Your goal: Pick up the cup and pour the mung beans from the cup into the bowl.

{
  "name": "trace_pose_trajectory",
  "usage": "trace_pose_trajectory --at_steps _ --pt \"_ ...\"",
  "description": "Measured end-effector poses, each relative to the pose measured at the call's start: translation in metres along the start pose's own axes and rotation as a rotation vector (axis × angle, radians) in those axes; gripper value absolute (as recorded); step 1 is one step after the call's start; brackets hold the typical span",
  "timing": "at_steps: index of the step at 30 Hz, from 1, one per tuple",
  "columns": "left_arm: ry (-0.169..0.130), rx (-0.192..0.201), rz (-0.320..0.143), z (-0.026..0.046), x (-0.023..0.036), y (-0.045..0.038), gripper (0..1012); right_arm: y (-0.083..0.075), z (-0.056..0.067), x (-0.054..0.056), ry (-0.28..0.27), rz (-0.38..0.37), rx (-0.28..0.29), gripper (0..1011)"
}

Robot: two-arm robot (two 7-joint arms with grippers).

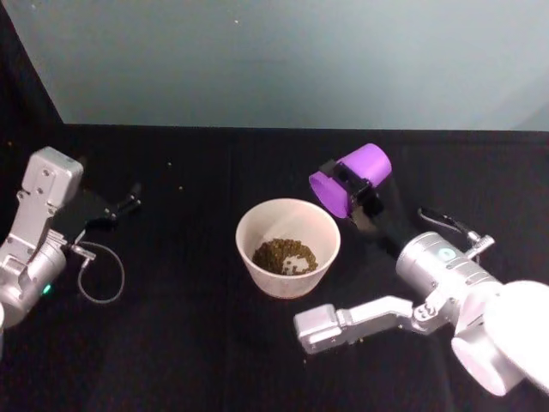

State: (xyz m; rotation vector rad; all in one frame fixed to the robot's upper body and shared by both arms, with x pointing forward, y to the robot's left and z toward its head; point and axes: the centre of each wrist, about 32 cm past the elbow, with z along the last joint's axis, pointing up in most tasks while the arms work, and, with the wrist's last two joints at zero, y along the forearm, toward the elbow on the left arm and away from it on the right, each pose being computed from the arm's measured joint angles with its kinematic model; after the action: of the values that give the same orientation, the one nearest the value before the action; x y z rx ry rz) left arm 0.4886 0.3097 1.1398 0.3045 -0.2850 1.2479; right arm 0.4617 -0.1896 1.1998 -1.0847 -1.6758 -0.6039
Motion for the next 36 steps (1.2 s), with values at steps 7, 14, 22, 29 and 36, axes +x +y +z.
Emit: trace_pose_trajectory --at_steps 7,14,22,29,36 --pt "0.0 0.0 0.0 0.0 0.0 0.0 1000 -0.009 -0.024 -0.005 0.341 -0.008 0.035 724" --pt "0.0 0.0 0.0 0.0 0.0 0.0 1000 -0.02 -0.052 -0.02 0.737 -0.013 0.07 724" --pt "0.0 0.0 0.0 0.0 0.0 0.0 1000 -0.033 -0.078 -0.044 1.138 -0.001 0.178 724" --pt "0.0 0.0 0.0 0.0 0.0 0.0 1000 -0.041 -0.089 -0.075 1.441 0.018 0.28 724" --pt "0.0 0.0 0.0 0.0 0.0 0.0 1000 -0.048 -0.092 -0.105 1.688 0.027 0.308 724"
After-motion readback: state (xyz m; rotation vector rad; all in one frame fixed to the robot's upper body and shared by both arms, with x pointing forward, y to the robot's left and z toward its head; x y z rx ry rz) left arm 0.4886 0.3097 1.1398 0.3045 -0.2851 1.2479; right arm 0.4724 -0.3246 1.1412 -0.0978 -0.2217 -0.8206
